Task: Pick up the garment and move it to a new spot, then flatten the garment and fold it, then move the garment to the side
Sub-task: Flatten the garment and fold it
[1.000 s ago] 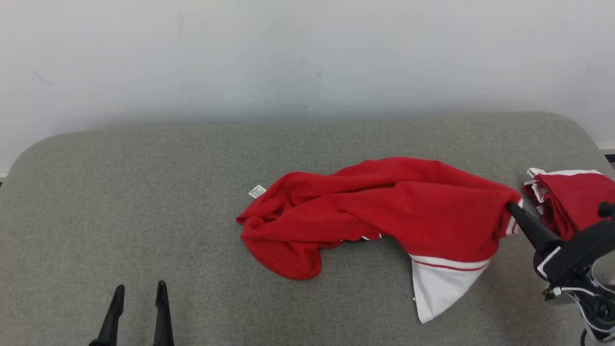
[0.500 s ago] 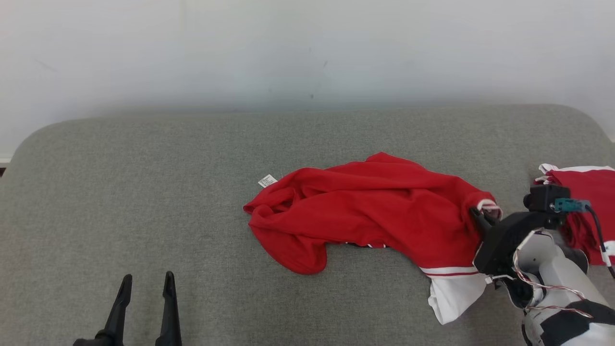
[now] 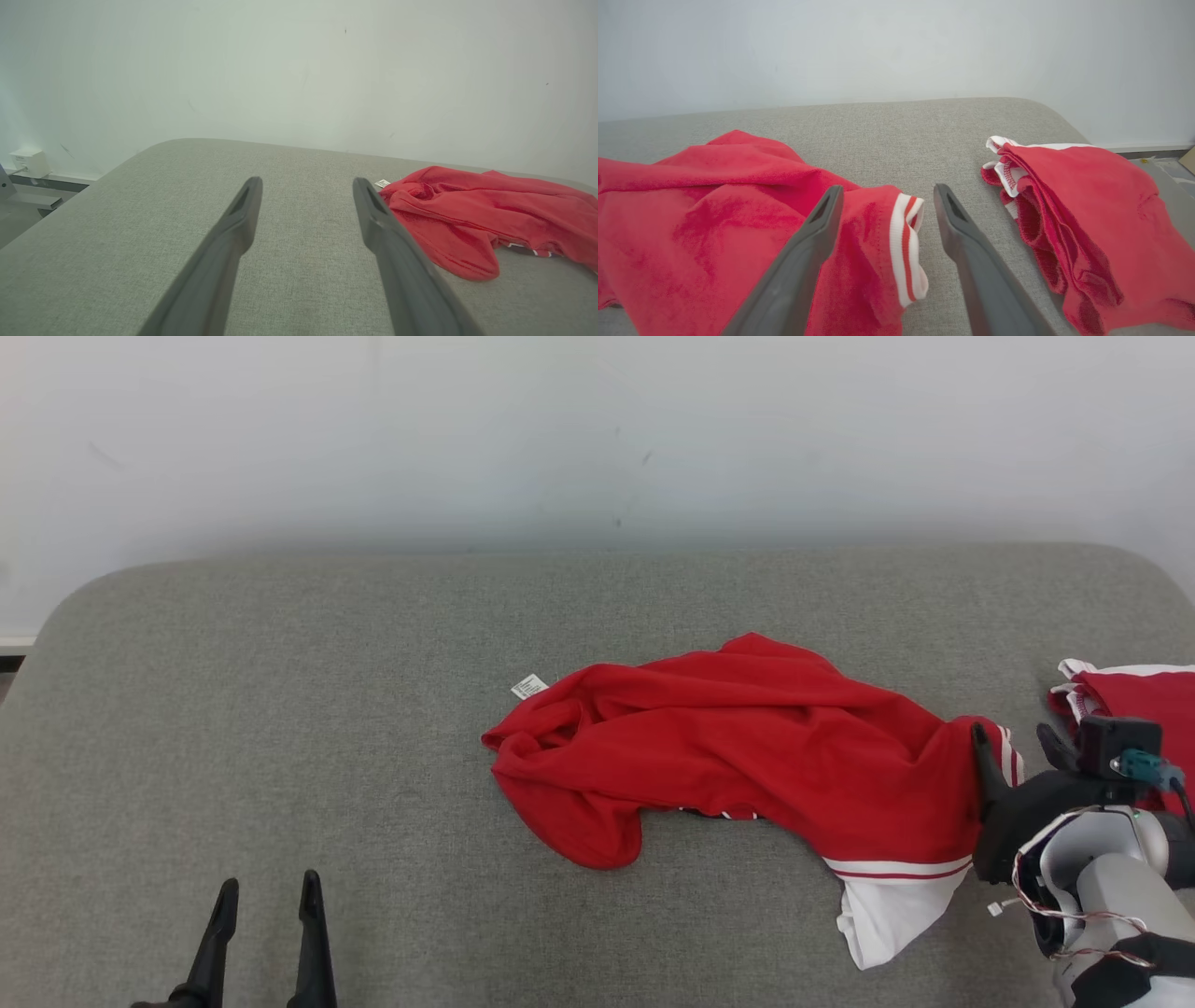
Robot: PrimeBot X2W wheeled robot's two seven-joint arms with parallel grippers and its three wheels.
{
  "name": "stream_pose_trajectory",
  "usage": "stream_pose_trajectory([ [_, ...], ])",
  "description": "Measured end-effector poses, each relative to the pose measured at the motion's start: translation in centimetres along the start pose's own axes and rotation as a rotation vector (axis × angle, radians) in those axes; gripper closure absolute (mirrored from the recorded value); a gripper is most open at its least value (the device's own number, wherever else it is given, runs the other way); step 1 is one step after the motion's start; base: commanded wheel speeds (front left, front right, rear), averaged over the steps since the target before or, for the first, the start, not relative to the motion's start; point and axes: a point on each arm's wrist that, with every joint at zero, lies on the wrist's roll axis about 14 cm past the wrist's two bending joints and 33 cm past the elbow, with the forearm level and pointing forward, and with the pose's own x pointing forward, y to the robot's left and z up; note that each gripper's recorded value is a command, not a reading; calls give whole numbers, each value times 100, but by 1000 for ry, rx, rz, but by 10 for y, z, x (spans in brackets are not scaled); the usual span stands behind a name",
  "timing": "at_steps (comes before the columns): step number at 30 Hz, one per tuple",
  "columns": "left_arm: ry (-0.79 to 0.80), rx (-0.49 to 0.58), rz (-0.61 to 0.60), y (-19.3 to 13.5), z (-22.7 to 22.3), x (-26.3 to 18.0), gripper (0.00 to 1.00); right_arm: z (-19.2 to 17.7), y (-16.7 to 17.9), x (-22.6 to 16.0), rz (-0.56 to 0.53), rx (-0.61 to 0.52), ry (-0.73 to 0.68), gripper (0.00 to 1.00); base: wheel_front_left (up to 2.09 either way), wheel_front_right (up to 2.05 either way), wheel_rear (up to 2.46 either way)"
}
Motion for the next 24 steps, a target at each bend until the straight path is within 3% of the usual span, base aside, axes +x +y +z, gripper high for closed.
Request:
stream_pose_trajectory([
  [8,-10,-9,-17,-7,3,1,0,10,-13,-33,-52,-31,-155,0,0,0,0],
  [14,-19,-15,-45,-17,5,5,0,11,15,-60,1,-43,-254,0,0,0,0],
  [24,-16,-18,-66,-24,4,5,0,-4,61,-97,123,-46,-299,0,0,0,0],
])
